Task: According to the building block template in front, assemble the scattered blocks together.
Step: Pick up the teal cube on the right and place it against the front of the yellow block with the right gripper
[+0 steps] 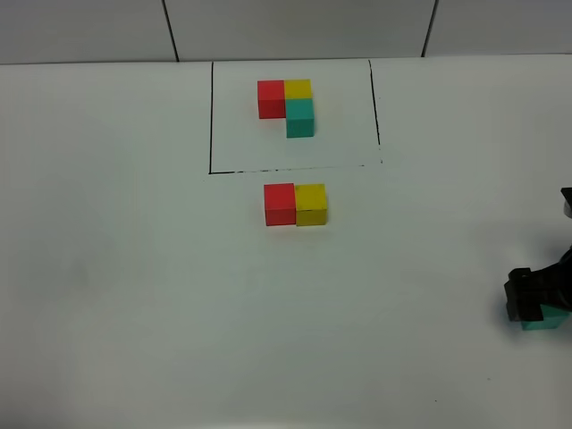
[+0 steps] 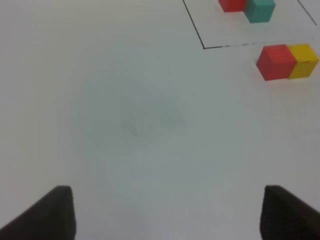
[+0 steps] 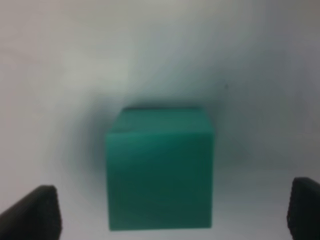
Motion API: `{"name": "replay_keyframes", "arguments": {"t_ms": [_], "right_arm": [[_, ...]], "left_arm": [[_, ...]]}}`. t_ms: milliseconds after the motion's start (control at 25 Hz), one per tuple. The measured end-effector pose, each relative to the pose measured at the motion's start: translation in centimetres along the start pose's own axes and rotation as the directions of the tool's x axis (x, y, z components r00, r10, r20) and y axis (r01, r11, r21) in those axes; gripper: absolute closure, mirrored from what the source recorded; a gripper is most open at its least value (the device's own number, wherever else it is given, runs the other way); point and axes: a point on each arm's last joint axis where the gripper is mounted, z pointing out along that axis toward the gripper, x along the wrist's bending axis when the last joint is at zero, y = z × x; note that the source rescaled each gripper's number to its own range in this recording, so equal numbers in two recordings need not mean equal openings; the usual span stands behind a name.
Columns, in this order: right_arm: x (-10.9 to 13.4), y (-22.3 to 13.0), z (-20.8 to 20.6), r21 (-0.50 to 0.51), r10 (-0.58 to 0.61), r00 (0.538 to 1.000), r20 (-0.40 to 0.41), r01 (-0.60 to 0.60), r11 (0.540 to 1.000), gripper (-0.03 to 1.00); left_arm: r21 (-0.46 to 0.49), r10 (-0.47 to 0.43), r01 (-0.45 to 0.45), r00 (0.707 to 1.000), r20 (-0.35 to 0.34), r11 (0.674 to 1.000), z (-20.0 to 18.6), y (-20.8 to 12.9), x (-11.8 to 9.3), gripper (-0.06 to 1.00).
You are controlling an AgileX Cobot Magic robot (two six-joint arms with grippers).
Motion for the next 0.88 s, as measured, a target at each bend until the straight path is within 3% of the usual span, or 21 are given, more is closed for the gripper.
{"name": "replay_keyframes", "arguments": {"t_ms": [200, 320, 640, 760, 880], "right_arm": [[-0.6, 0.2, 1.6, 0.02, 0.036, 0.999, -0.007, -0.036, 0.999, 0.14], [-0.6, 0.4, 2.0, 0.014, 0.042, 0.999, -0.008, -0.042, 0.999, 0.23], [-0.6, 0.4, 2.0, 0.013, 0.042, 0.999, -0.009, -0.041, 0.999, 0.62], [-0.6, 0.4, 2.0, 0.015, 0.043, 0.999, -0.01, -0.043, 0.999, 0.94], [-0.3, 0.3, 2.0, 0.025, 0.035, 0.999, -0.013, -0.034, 0.999, 0.97]], "left_arm": [[0.0, 0.0, 0.0, 1.0, 0.0, 1.0, 0.0, 0.0, 0.0, 0.14], [0.0, 0.0, 0.0, 1.0, 0.0, 1.0, 0.0, 0.0, 0.0, 0.14], [0.0, 0.0, 0.0, 1.0, 0.0, 1.0, 0.0, 0.0, 0.0, 0.14], [0.0, 0.0, 0.0, 1.0, 0.0, 1.0, 0.0, 0.0, 0.0, 0.14], [0.0, 0.0, 0.0, 1.0, 0.0, 1.0, 0.0, 0.0, 0.0, 0.14]]}}
